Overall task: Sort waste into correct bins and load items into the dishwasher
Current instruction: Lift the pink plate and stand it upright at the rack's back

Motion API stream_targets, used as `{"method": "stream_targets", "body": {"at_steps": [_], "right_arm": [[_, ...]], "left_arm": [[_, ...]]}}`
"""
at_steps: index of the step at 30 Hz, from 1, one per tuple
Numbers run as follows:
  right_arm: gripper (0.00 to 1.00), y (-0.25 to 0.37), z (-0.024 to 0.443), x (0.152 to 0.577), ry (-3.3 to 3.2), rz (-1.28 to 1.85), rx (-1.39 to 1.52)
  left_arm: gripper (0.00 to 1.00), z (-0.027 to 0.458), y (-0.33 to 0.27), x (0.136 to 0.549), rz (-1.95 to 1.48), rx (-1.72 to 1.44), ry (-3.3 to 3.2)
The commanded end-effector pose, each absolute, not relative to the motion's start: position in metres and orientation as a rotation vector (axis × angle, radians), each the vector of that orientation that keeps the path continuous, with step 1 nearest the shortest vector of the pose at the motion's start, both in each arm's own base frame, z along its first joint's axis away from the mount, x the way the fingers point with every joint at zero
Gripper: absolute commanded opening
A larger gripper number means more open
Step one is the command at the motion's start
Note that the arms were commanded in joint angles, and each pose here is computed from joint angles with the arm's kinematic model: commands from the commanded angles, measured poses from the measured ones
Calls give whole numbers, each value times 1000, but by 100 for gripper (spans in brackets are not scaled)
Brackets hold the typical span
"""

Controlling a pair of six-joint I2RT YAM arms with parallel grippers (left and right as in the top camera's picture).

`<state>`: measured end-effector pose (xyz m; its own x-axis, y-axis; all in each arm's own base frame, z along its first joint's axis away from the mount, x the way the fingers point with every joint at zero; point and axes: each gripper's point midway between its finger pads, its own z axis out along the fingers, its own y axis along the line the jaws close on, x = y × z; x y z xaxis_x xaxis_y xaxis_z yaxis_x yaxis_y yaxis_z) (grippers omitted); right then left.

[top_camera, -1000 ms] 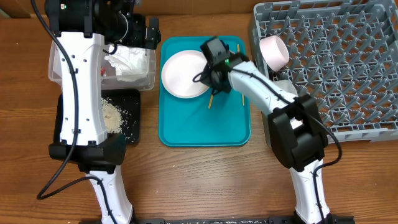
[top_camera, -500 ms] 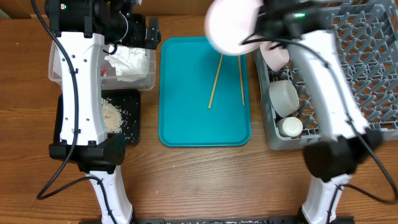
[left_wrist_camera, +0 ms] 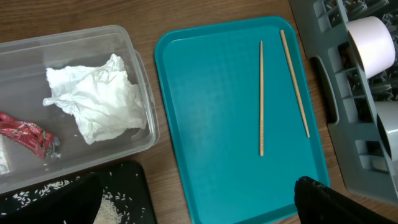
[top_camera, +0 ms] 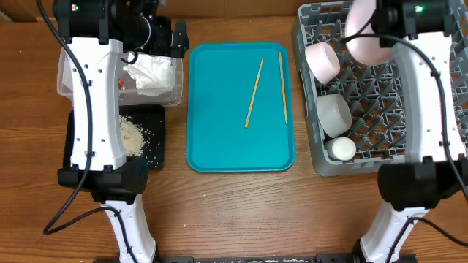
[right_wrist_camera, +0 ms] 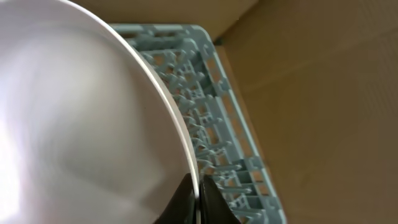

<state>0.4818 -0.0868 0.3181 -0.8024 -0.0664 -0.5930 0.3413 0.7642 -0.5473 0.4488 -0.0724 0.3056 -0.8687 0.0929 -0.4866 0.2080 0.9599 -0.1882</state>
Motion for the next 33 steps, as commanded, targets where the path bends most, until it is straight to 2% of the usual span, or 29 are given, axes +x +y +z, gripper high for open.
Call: {"method": "stream_targets", "body": {"at_steps": [1,9,17,21,25,27,30,32,33], "right_arm": [[4,-110,295,493,2400,-983,166],[4,-113,258,526,2448,-1032,-45],[4,-117,232,544,2448,-1092,-59],[5,-109,219,549,2477,-1020,-94],[30,-91,208,557,2503,-851,-147],[35,-87,206,558,2504,-811,-136],[48,-87,215,559,2470,-769,-9],[61,-87,227,557,2445,-745,55],[63,-87,236,555,2429,-730,83]], "left_arm": [[100,318,-76,446,-319,216,2586],[100,318,-75,446,-319,216,2587],[100,318,-75,446,-319,216,2586],[100,318,-75,446,-319,216,2587],[100,318,-76,446,-319,216,2586],[100,318,-75,446,-319,216,2586],[100,318,-75,446,-319,216,2587],[100,318,-76,446,-319,216,2586],[100,318,-75,446,-319,216,2586]]}}
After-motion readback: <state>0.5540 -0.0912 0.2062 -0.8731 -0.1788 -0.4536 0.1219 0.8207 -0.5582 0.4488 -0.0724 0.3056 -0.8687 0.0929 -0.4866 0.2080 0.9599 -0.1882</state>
